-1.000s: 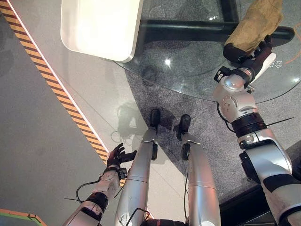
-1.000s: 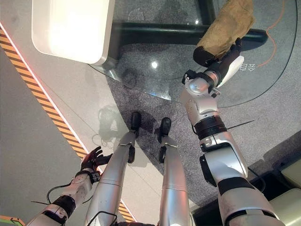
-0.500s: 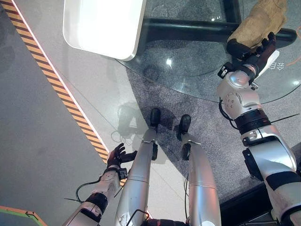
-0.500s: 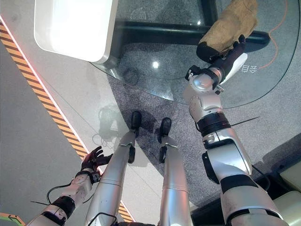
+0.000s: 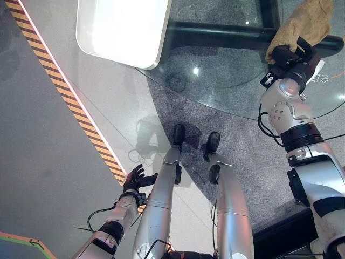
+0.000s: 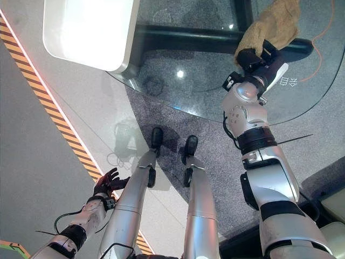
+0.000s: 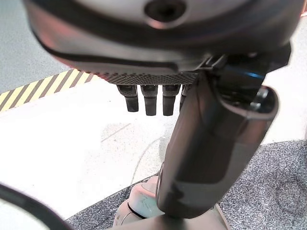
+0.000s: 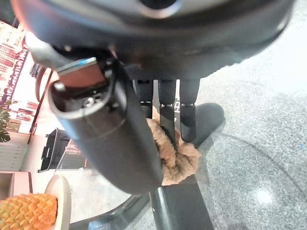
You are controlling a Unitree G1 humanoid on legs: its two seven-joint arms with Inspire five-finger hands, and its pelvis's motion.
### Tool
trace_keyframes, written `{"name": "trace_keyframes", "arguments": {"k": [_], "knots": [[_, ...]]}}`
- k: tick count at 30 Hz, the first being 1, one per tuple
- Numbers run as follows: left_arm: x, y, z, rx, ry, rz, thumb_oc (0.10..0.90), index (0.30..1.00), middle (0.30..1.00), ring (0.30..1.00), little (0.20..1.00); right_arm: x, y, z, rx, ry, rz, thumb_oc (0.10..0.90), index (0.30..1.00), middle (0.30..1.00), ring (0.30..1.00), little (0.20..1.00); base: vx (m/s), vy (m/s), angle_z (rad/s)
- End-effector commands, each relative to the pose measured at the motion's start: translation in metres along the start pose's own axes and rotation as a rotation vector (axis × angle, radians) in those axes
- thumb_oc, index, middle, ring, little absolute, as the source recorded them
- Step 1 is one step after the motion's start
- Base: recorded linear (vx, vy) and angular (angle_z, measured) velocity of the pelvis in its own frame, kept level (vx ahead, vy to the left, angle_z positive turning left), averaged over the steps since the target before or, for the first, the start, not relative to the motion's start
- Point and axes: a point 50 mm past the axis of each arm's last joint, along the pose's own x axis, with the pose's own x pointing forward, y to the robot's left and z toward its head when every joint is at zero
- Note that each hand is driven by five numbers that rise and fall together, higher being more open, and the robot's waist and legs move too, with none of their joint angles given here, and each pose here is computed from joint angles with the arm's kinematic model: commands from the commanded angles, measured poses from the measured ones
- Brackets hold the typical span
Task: Wipe the table with a cloth and put it in the basket.
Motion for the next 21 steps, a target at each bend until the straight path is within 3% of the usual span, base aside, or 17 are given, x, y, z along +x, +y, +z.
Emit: {"name": "trace_keyframes", "arguments": {"k": [1, 16, 21], "knots": [[-0.025, -0.028, -0.056, -0.016, 0.147, -0.085, 0.800, 0.900, 0.900, 0.900, 0.900, 0.003, 0.004, 0.023, 0.007, -0.060, 0.068, 0.100, 0.300, 0.300, 0.300, 0.200, 0.00, 0.000, 0.00], [-0.027, -0.031, -0.056, -0.016, 0.141, -0.100, 0.800, 0.900, 0.900, 0.900, 0.900, 0.009, 0.000, 0.026, -0.023, -0.061, 0.020, 0.100, 0.300, 0.300, 0.300, 0.200, 0.00, 0.000, 0.00], [-0.028, -0.032, -0.058, -0.020, 0.145, -0.104, 0.800, 0.900, 0.900, 0.900, 0.900, 0.006, 0.002, 0.035, -0.042, -0.149, 0.037, 0.100, 0.300, 0.300, 0.300, 0.200, 0.00, 0.006, 0.00]]}}
